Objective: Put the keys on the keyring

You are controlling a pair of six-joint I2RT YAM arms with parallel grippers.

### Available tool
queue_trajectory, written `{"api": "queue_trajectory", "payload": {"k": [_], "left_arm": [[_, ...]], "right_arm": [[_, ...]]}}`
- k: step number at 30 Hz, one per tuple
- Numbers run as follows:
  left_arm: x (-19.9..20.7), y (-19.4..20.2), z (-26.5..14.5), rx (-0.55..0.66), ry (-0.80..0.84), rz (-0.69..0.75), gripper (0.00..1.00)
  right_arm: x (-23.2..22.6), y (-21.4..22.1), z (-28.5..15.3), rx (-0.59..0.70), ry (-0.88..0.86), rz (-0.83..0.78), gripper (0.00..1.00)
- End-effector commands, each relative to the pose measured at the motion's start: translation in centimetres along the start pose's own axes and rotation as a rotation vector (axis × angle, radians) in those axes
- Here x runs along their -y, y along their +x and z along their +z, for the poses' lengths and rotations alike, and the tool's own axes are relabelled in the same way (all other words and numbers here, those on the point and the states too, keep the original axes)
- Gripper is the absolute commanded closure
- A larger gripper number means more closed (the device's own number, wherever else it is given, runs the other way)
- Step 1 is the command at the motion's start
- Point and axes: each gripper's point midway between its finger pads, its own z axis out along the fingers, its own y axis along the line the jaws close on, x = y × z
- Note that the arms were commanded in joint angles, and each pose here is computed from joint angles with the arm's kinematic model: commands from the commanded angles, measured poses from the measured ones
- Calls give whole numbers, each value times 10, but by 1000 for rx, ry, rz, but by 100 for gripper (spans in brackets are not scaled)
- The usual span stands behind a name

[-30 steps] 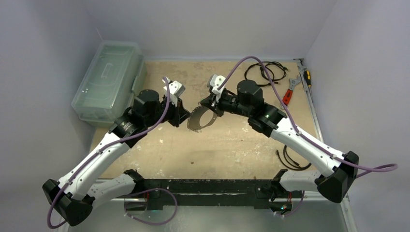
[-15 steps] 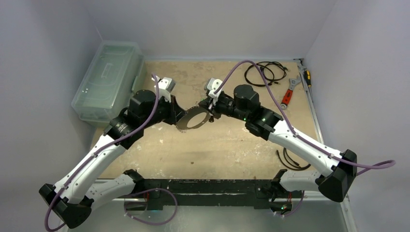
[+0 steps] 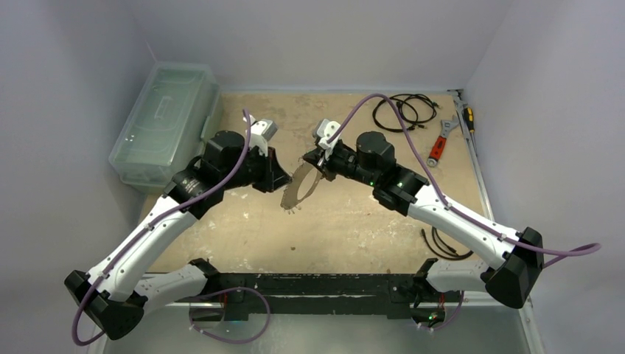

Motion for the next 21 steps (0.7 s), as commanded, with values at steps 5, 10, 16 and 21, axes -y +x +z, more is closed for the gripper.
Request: {"api": "queue_trajectory", "payload": {"k": [5,10,16,21], "left_arm": [[29,1,-9,-76,119,-110,100],[33,-1,-7,-108,163,-226,100],[35,2,-1,-141,220,-310,100],[37,-7,1,-111,265,-344,100]], "right_arm": [[0,-44,-9,151,4,-22,100],[7,-45,-13,180,53,0,100],[17,-48,-12,217,117,37,100],[15,-38,-6,199,113,67,99]]}}
